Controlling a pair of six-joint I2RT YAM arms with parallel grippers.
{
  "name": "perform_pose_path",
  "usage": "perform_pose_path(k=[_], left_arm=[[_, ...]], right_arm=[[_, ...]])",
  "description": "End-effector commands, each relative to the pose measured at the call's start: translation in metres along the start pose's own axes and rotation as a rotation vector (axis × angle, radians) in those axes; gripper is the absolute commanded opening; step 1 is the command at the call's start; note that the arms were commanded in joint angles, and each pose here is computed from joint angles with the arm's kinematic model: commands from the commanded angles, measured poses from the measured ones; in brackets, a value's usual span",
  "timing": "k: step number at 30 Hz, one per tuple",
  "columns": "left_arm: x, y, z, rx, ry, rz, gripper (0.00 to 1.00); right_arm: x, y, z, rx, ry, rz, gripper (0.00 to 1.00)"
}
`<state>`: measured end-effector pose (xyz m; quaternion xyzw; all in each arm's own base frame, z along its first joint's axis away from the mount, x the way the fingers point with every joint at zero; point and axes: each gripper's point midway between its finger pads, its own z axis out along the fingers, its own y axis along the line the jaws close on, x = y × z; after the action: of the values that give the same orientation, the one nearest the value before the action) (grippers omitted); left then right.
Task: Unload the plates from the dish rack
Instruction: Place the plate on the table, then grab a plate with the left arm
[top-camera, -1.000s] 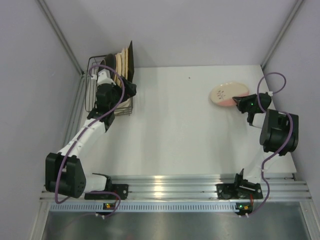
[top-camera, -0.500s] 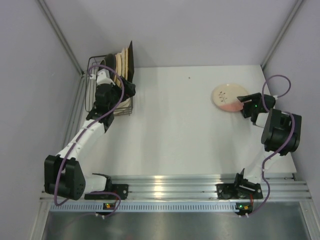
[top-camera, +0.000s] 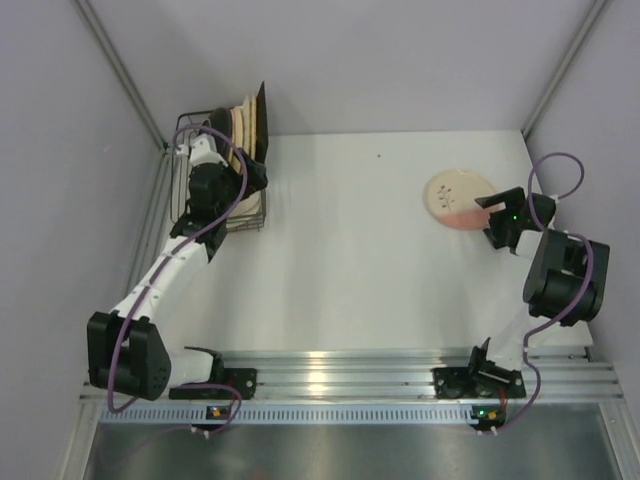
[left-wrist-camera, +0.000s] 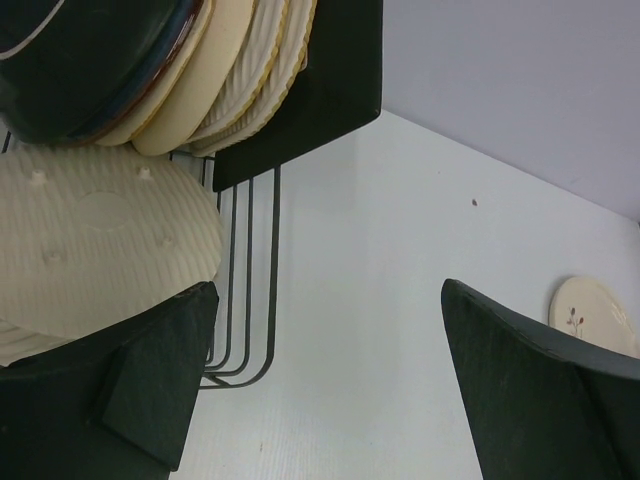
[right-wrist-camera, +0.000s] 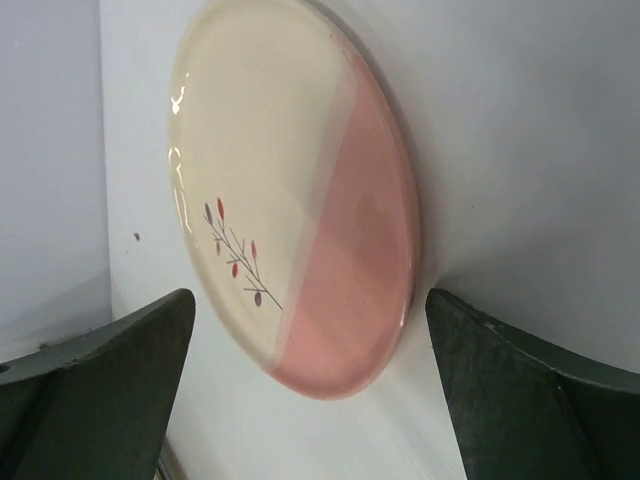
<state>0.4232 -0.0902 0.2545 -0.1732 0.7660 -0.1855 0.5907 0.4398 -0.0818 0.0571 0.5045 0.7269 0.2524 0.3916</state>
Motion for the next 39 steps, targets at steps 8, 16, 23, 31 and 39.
perform_pose_path(k=[8, 16, 23, 31, 39], left_arm=[[-0.051, -0.011, -0.004, -0.017, -0.114, 0.053, 0.99], [-0.071, -0.009, 0.006, -0.063, -0.185, 0.07, 0.99], [-0.081, -0.003, 0.021, -0.113, -0.213, 0.16, 0.99], [-0.095, 0.05, 0.07, -0.407, -0.193, 0.403, 0.99], [-0.092, 0.094, 0.134, -0.545, -0.022, 0.621, 0.96]], right_arm=[[0.01, -0.001, -0.077, 0.008, -0.038, -0.205, 1.0], [0.067, 0.189, -0.182, -0.204, -0.348, -1.025, 1.0], [0.127, 0.24, -0.175, -0.51, -0.149, -1.034, 1.0], [0.182, 0.267, -0.181, -0.583, -0.049, -1.132, 1.0], [0.202, 0.257, -0.188, -0.587, 0.045, -1.168, 1.0]])
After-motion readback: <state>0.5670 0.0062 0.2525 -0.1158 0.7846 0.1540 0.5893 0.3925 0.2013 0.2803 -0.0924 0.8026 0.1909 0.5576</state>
